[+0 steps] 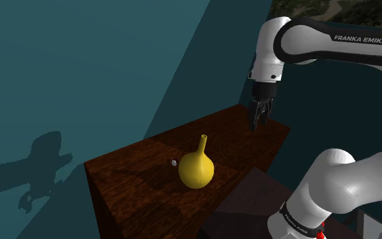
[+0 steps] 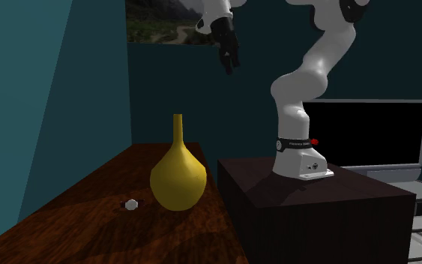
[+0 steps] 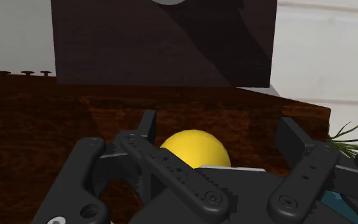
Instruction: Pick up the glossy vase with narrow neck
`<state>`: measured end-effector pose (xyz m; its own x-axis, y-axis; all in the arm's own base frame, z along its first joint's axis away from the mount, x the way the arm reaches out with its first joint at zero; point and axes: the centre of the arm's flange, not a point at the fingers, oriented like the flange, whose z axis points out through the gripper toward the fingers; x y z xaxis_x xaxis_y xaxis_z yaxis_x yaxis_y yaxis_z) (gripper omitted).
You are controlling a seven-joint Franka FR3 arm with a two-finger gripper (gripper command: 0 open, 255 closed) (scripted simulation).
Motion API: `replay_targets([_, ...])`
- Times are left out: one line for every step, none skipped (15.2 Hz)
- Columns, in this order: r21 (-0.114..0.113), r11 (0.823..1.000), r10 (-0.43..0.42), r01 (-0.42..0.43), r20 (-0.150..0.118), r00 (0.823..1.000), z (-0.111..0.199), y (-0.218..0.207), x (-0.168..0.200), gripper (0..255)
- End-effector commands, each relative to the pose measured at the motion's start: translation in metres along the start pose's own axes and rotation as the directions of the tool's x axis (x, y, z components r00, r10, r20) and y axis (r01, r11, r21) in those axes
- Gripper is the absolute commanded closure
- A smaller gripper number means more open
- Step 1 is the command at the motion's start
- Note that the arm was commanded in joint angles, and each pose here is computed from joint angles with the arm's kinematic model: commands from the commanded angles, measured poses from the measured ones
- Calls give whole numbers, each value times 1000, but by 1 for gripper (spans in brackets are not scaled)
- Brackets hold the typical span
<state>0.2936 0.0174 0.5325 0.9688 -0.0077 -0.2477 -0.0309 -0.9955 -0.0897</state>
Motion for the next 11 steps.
replay_targets([0, 1000, 0, 0, 0, 1000, 0, 0, 0, 0])
replay_targets([-6, 1000, -6, 6, -13, 1000, 6, -2, 10, 0])
replay_targets([-12, 1000, -12, 12, -25, 1000, 11, -4, 20, 0])
replay_targets([-19, 1000, -19, 18, -38, 999, 17, -6, 30, 0])
replay_targets([-25, 999, -25, 24, -50, 998, 22, -9, 40, 0])
replay_targets([-31, 999, -32, 30, -62, 998, 27, -11, 50, 0])
replay_targets([-38, 999, -38, 35, -75, 996, 32, -13, 60, 0])
replay_targets([-45, 998, -45, 41, -87, 995, 37, -16, 71, 0])
replay_targets([-51, 998, -52, 47, -99, 994, 42, -18, 81, 0])
replay_targets([-58, 997, -58, 52, -111, 992, 46, -20, 91, 0])
replay_targets([-65, 996, -65, 57, -123, 990, 51, -23, 102, 0])
